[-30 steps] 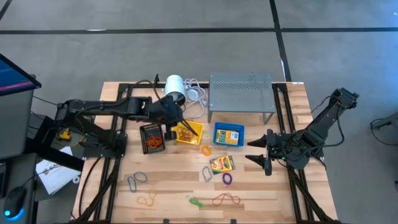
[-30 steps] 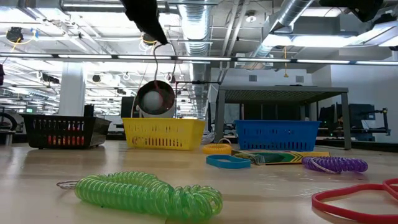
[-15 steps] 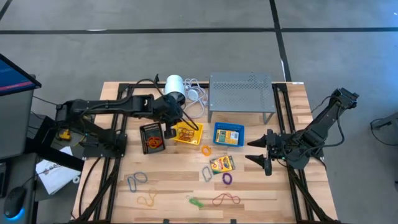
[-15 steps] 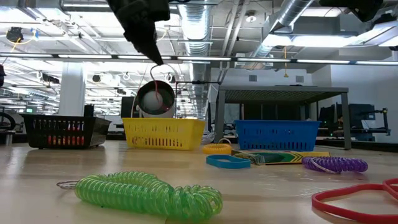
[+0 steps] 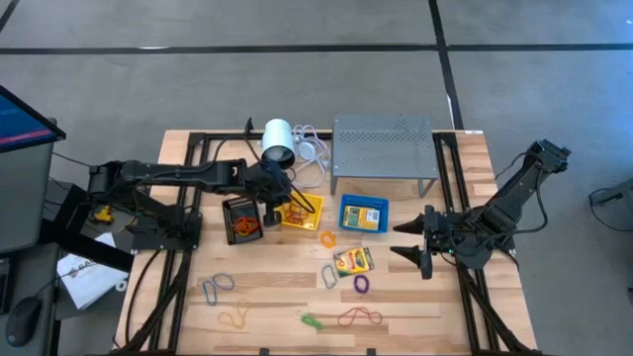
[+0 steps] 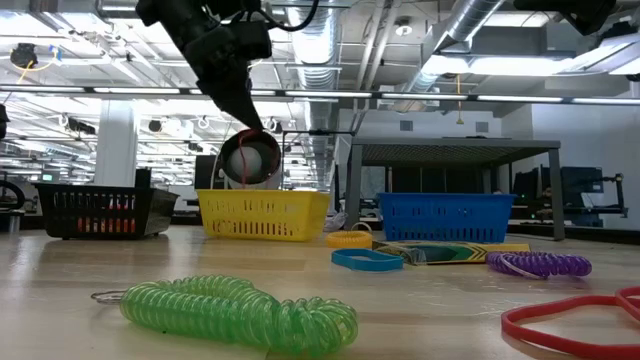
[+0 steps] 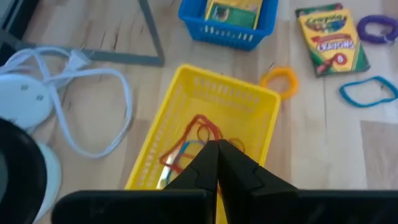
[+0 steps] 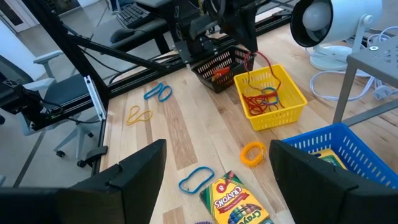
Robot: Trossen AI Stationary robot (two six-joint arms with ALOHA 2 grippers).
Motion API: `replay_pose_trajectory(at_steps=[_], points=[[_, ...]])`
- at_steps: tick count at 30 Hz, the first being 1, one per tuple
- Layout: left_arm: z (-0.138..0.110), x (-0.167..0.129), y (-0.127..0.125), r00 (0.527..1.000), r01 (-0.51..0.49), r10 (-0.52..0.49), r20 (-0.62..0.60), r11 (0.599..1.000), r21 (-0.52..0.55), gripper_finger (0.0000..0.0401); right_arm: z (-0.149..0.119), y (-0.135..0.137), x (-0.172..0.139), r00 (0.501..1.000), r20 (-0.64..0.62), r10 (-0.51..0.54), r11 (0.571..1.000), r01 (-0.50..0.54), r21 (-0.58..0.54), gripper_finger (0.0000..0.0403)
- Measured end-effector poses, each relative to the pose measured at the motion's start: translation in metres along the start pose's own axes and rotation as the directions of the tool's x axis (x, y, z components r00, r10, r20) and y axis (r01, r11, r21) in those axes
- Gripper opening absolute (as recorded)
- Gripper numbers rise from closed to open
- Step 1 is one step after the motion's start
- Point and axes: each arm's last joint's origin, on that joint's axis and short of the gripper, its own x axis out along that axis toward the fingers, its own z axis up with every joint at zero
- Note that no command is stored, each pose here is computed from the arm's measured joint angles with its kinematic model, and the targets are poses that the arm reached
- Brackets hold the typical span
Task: Pick & Place Office Desk Supplies
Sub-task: Put the red rubber band into the yellow bin
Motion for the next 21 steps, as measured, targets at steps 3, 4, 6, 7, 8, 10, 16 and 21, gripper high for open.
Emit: replay_pose_trajectory(at_steps=[3, 4, 6, 7, 8, 10, 16, 21], points=[[-0.002, 0.004, 0.0, 1.0, 0.006, -0.006, 0.028, 1.0, -0.007, 0.0, 0.0, 0.0, 0.0, 1.0, 0.001, -0.001, 1.0, 0.001, 0.0, 0.028], [-0.003, 0.005, 0.0, 1.0, 0.008, -0.008, 0.031, 1.0, -0.007, 0.0, 0.0, 0.0, 0.0, 1.0, 0.001, -0.002, 1.0, 0.002, 0.0, 0.028], [-0.004, 0.006, 0.0, 1.0, 0.008, -0.007, 0.03, 1.0, -0.014, 0.0, 0.0, 0.0, 0.0, 1.0, 0.002, -0.002, 1.0, 0.002, 0.0, 0.028], [-0.005, 0.007, 0.0, 1.0, 0.008, -0.007, 0.028, 1.0, -0.017, 0.0, 0.0, 0.0, 0.0, 1.0, 0.002, -0.002, 1.0, 0.002, 0.0, 0.028], [-0.006, 0.008, 0.0, 1.0, 0.008, -0.007, 0.021, 1.0, -0.019, 0.0, 0.0, 0.0, 0.0, 1.0, 0.002, -0.002, 1.0, 0.002, 0.0, 0.028], [-0.007, 0.013, 0.001, 1.0, 0.01, -0.01, 0.008, 1.0, -0.02, 0.0, 0.0, 0.0, 0.0, 1.0, 0.002, -0.002, 1.0, 0.002, 0.0, 0.028], [-0.01, 0.038, -0.001, 0.998, 0.044, -0.045, -0.036, 0.999, -0.024, 0.0003, 0.0, 0.0, 0.0, 1.0, 0.002, -0.002, 1.0, 0.002, 0.0, 0.028], [-0.014, 0.056, 0.004, 0.996, 0.047, -0.05, -0.074, 0.998, -0.042, 0.0007, 0.0, 0.0, 0.0, 1.0, 0.002, -0.003, 1.0, 0.003, -0.001, 0.028]])
